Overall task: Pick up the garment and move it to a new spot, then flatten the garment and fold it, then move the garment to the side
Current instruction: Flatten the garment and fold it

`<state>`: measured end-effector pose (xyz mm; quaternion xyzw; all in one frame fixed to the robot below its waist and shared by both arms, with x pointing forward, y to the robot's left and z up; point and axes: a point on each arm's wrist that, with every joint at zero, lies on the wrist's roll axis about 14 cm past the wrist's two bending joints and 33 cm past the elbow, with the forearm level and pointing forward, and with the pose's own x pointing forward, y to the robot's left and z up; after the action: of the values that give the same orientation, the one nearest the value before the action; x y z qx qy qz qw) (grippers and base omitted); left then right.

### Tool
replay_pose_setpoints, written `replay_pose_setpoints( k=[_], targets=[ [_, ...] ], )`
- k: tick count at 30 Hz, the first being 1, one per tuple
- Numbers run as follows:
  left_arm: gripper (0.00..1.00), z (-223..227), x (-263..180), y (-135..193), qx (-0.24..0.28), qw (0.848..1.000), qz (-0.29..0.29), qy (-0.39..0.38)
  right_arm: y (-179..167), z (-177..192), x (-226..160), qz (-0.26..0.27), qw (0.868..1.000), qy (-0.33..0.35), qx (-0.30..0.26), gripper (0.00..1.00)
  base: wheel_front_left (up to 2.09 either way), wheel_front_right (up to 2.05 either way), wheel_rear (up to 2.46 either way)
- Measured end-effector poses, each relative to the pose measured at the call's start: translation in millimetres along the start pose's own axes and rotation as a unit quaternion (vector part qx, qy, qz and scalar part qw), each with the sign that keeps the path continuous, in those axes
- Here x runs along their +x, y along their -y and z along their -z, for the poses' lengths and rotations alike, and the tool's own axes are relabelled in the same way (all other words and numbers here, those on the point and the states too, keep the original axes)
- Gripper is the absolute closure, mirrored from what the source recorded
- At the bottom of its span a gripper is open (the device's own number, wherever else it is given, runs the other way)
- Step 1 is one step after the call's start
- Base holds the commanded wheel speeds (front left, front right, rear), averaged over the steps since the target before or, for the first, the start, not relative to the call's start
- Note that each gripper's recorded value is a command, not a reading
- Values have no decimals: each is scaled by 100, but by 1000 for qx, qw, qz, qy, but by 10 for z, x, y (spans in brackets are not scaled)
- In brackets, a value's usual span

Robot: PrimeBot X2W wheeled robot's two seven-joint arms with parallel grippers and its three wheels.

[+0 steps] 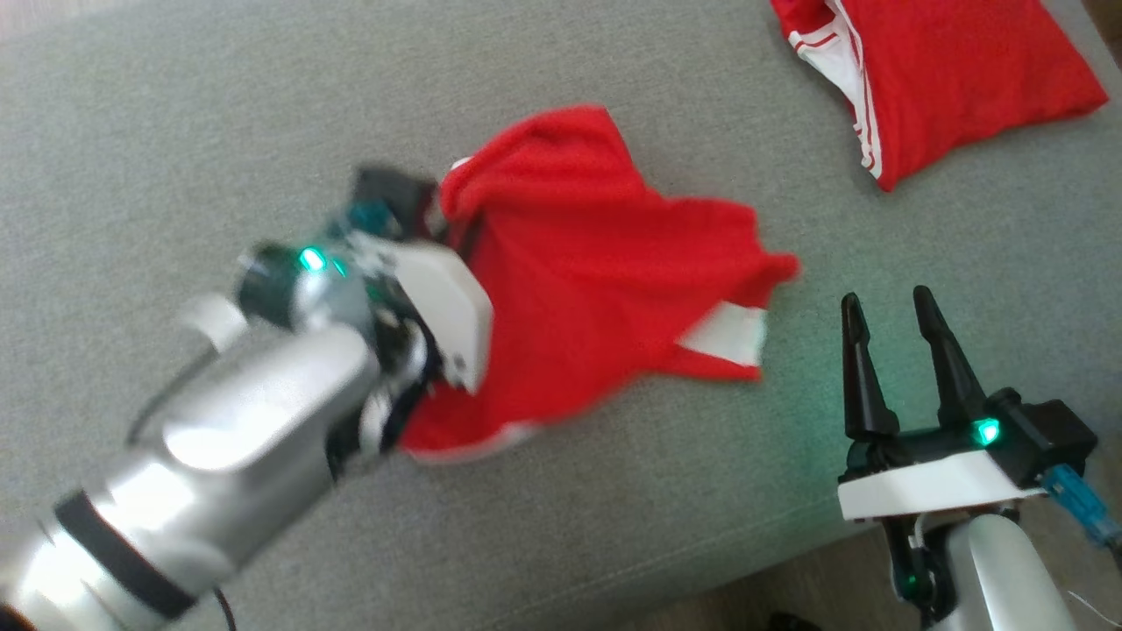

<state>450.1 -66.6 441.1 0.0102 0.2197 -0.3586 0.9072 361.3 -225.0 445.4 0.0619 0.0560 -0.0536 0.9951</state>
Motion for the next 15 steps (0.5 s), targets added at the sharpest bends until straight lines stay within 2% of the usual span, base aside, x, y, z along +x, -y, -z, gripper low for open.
replay_pose_setpoints(
  k=[4, 5, 6, 7, 8, 15],
  targets=[
    [100, -211, 112, -336, 17, 999, -45, 18, -17, 35, 11, -3, 1000, -5, 0, 0, 0, 0, 0],
    [85, -218, 137, -411, 19, 998, -57, 16, -18, 42, 12, -3, 1000, -6, 0, 0, 0, 0, 0],
    [58, -193, 160, -479, 19, 998, -66, 10, -18, 46, 14, -3, 1000, -7, 0, 0, 0, 0, 0],
    [25, -143, 181, -530, 17, 997, -73, 3, -19, 46, 17, -3, 1000, -7, 0, 0, 0, 0, 0],
    [0, -33, 221, -604, 12, 996, -85, -7, -28, 36, 31, -5, 1000, -6, 0, 0, 0, 0, 0],
    [0, -45, 288, -769, 0, 993, -115, 40, -29, -10, 39, -6, 1000, 1, -2, 0, 0, 0, 0]
  ],
)
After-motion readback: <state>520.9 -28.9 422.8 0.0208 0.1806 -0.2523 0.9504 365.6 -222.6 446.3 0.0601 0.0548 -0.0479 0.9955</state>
